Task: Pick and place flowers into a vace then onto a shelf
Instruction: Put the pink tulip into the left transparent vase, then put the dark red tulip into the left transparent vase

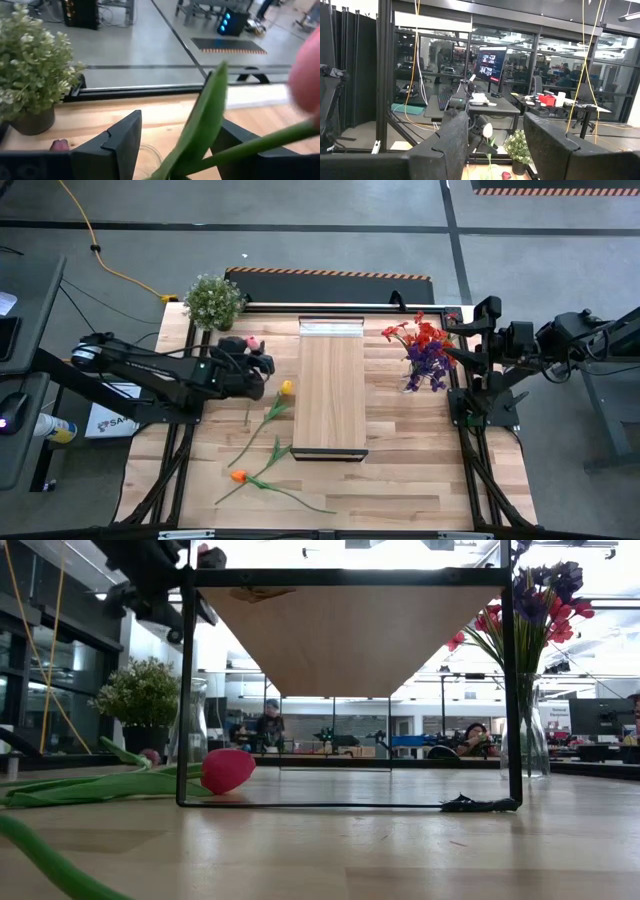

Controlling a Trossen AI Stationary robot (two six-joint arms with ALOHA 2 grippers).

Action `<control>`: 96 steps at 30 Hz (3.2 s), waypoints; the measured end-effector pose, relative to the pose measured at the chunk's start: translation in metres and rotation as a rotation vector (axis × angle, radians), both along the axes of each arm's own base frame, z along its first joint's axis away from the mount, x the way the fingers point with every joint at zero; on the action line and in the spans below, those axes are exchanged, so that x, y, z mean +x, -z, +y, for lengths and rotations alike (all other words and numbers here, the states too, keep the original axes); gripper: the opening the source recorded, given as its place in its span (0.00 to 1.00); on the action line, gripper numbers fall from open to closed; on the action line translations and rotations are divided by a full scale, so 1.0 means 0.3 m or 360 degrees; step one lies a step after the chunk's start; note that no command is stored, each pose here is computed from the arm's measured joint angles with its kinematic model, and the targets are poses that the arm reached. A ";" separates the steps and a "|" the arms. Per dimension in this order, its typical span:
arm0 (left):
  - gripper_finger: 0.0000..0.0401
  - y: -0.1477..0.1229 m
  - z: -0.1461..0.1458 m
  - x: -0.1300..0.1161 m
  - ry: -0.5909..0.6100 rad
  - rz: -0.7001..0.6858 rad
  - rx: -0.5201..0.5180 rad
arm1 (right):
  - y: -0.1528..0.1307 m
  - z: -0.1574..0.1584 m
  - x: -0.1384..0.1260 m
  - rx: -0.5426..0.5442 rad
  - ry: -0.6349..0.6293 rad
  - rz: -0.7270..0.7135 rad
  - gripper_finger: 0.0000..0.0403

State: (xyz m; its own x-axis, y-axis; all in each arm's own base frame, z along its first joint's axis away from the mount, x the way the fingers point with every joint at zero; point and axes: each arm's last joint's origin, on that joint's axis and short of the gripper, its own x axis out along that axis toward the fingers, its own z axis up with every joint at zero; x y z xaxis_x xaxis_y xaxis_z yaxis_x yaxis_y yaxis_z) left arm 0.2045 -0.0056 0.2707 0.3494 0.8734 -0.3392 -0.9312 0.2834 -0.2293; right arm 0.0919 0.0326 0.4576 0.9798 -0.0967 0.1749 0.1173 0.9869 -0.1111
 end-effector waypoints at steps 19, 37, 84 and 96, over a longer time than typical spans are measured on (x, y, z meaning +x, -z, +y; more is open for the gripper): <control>0.59 -0.146 0.010 -0.131 0.0378 -0.0030 -0.0147 | 0.000 0.000 0.000 -0.0017 0.0000 0.0002 0.45; 0.58 -0.173 0.015 -0.179 0.0514 0.0044 -0.0103 | 0.000 0.000 0.000 -0.0017 -0.0001 0.0001 0.45; 0.58 -0.199 0.035 -0.384 0.0730 -0.0056 -0.0315 | -0.001 0.000 0.000 -0.0016 -0.0001 -0.0001 0.45; 0.58 -0.168 0.025 -0.402 0.0807 -0.0006 -0.0606 | 0.000 0.000 0.000 -0.0016 -0.0001 -0.0001 0.45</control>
State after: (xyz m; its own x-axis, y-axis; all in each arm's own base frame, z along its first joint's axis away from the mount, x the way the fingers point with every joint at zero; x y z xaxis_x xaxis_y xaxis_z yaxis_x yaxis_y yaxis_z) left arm 0.0838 0.0020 0.3211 0.6897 0.4174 -0.5917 -0.7017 0.5870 -0.4038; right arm 0.0918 0.0326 0.4577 0.9798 -0.0946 0.1764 0.1169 0.9858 -0.1207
